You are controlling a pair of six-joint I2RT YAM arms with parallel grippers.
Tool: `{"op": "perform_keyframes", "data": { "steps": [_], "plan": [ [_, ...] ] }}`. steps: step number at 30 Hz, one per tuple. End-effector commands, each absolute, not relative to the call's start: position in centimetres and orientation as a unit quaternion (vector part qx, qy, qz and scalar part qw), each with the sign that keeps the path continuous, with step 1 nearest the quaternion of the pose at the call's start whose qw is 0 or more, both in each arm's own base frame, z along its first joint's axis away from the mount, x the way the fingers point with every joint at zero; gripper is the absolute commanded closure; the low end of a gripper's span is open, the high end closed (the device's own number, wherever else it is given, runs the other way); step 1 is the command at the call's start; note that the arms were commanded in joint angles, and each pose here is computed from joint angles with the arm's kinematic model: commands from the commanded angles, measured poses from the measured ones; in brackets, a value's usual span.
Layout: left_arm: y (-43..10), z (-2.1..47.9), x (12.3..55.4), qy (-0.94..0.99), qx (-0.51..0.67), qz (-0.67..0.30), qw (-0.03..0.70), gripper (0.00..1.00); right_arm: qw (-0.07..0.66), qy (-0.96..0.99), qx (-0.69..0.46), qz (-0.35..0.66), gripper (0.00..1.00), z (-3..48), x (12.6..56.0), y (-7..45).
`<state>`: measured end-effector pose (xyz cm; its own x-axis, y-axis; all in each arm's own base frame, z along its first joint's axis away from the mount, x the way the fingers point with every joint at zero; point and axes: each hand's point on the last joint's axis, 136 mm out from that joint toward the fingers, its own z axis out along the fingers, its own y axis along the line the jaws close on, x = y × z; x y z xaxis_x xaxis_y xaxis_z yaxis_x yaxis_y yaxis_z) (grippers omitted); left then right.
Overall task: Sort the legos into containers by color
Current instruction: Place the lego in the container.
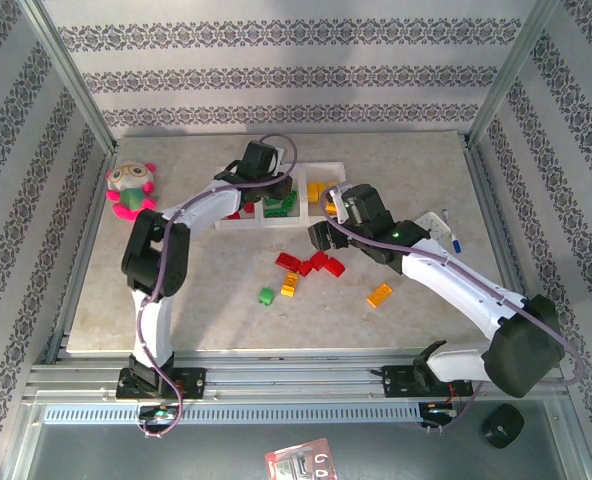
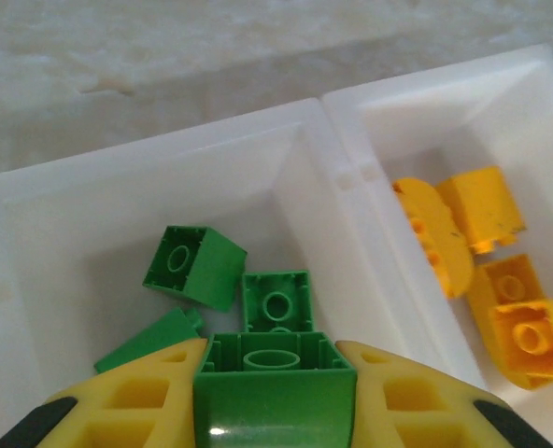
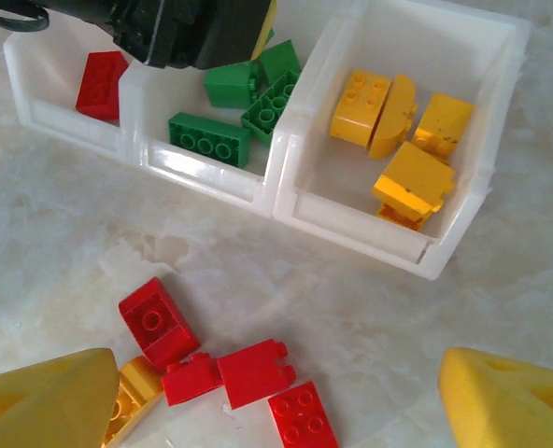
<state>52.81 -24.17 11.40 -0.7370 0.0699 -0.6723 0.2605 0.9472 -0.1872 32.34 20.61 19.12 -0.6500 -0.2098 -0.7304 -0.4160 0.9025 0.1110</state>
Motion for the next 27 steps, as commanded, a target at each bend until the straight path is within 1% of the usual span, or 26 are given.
{"op": "perform_keyframes", "data": {
  "steps": [1, 2, 3, 5, 7, 8, 9, 13, 18, 23, 27],
  "plan": [
    [-23.9, 10.9, 52.1, 0.936, 0.087, -0.112, 0.323, 0.71, 0.386, 0.9, -0.158, 0.126, 0.12, 19.5, 32.3, 19.5],
    [-24.1, 11.2, 52.2, 0.933, 0.098, -0.114, 0.328, 0.62, 0.387, 0.9, -0.157, 0.126, 0.12, 19.5, 32.3, 19.3],
    [-24.3, 11.6, 52.1, 0.929, 0.112, -0.112, 0.334, 0.5, 0.386, 0.9, -0.155, 0.127, 0.11, 19.5, 32.3, 19.2],
    [-24.6, 12.5, 51.7, 0.923, 0.134, -0.108, 0.344, 0.33, 0.385, 0.902, -0.151, 0.129, 0.11, 19.3, 32.2, 18.9],
    [-24.6, 13.8, 51.0, 0.915, 0.159, -0.107, 0.356, 0.13, 0.38, 0.903, -0.148, 0.132, 0.12, 18.9, 32.0, 18.7],
    [-24.8, 14.3, 50.4, 0.908, 0.175, -0.109, 0.363, 0.06, 0.375, 0.906, -0.147, 0.132, 0.12, 18.5, 31.9, 18.5],
    [-24.8, 14.9, 49.8, 0.903, 0.189, -0.111, 0.37, 0.01, 0.372, 0.907, -0.147, 0.133, 0.12, 18.3, 31.8, 18.4],
    [-24.8, 16.6, 46.5, 0.878, 0.248, -0.119, 0.391, 0.01, 0.354, 0.914, -0.144, 0.135, 0.12, 16.8, 31.4, 17.7],
    [-24.7, 17.9, 41.4, 0.844, 0.335, -0.121, 0.401, 0.01, 0.302, 0.928, -0.164, 0.142, 0.11, 13.5, 30.2, 17.8],
    [-24.7, 18.4, 35.7, 0.81, 0.404, -0.152, 0.396, 0.01, 0.246, 0.943, -0.17, 0.142, 0.13, 10.0, 29.3, 18.1],
    [-24.3, 17.8, 32.8, 0.805, 0.434, -0.149, 0.376, 0.01, 0.212, 0.954, -0.163, 0.136, 0.13, 7.5, 29.0, 18.1]
  ]
}}
